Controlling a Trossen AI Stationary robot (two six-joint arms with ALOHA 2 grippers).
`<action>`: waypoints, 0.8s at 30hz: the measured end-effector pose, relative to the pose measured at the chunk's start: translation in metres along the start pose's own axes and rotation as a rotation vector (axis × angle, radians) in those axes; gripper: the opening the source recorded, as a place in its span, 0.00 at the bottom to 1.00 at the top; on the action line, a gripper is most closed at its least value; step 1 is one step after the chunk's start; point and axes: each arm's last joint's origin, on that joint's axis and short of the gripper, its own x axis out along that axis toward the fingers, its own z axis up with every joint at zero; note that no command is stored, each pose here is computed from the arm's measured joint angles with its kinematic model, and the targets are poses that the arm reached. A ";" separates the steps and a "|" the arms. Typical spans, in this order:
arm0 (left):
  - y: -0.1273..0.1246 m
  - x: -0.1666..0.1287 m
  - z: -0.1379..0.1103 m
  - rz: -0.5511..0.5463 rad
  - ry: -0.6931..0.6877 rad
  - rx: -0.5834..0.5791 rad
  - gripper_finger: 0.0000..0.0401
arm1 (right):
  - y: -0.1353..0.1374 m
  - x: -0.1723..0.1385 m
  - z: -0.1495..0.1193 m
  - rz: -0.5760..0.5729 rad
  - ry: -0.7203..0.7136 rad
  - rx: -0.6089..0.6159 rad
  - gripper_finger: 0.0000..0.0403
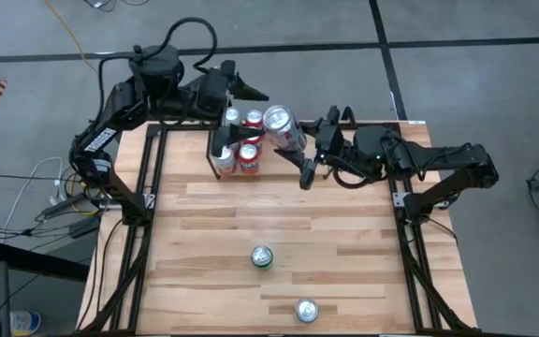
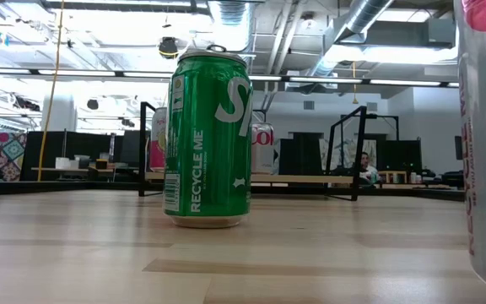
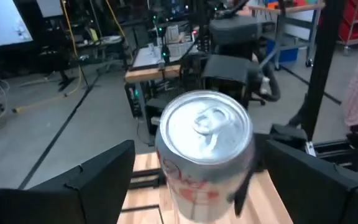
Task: Place canned beverage on shelf
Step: Put the left silver soda can on the shelf aligned with the other silver soda can
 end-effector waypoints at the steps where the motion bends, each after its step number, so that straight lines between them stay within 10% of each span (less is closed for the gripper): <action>1: 0.000 0.001 -0.001 -0.002 0.004 -0.002 0.85 | 0.000 0.001 -0.001 -0.001 0.000 -0.013 0.66; 24: 0.009 0.056 -0.032 -0.091 0.081 -0.125 0.85 | -0.006 0.012 -0.013 0.013 0.077 -0.058 0.66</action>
